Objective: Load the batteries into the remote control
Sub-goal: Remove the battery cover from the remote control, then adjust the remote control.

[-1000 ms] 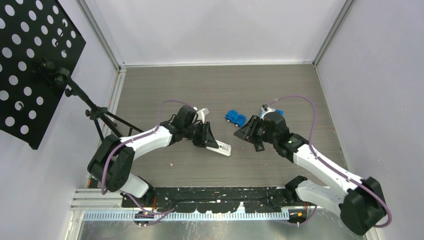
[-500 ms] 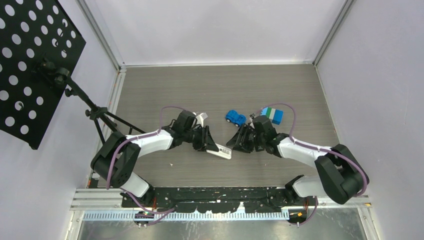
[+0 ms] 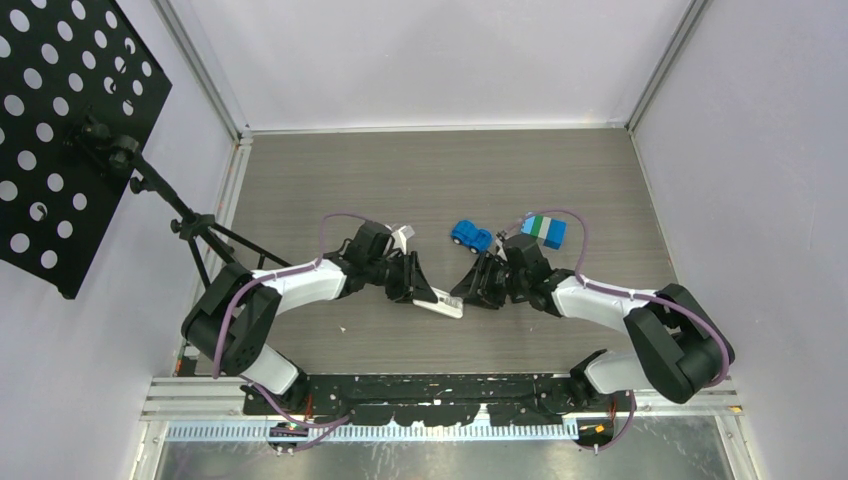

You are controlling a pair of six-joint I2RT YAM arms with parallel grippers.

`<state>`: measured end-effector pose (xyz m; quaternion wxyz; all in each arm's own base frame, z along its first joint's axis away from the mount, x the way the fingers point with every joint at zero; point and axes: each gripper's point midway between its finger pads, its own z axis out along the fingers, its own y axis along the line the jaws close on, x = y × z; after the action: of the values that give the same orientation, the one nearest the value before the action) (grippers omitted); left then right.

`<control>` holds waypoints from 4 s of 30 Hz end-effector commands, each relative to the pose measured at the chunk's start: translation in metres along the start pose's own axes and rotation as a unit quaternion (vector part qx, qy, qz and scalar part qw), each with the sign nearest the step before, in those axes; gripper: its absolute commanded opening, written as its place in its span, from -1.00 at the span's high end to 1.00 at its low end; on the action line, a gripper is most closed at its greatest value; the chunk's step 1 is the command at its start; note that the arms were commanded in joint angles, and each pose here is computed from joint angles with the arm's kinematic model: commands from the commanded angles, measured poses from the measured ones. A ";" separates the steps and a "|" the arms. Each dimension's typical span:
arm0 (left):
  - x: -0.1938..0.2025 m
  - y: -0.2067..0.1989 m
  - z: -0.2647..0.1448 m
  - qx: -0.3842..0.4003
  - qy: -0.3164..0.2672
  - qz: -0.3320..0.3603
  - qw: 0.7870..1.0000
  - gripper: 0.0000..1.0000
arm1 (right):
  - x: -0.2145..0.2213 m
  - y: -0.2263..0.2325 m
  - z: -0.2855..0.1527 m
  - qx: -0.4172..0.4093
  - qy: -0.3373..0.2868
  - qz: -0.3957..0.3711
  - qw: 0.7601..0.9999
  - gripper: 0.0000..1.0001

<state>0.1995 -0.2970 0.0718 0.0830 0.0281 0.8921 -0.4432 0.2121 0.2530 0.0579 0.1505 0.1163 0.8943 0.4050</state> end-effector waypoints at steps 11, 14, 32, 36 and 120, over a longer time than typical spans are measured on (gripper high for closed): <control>-0.002 0.018 0.003 -0.042 -0.008 -0.007 0.999 1.00 | 0.005 0.010 0.010 -0.016 0.013 -0.022 1.000 0.14; -0.001 0.018 0.003 -0.043 -0.006 -0.007 0.999 1.00 | 0.005 0.011 0.010 -0.016 0.014 -0.023 1.000 0.30; -0.001 0.018 0.002 -0.045 -0.006 -0.007 0.999 1.00 | 0.008 -0.012 0.015 0.048 0.009 -0.024 0.999 0.26; 0.002 0.016 0.004 -0.035 0.004 -0.007 0.999 1.00 | 0.007 -0.013 0.019 0.045 0.007 -0.020 0.999 0.23; 0.033 -0.125 -0.097 0.138 0.092 0.400 0.901 1.00 | 0.043 0.130 -0.091 -0.354 0.069 -0.306 0.881 -0.47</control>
<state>0.1640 -0.2923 0.1994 0.1717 0.3879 0.7920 -0.4390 0.1820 0.2725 0.1767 0.2692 -0.1701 0.7618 0.5642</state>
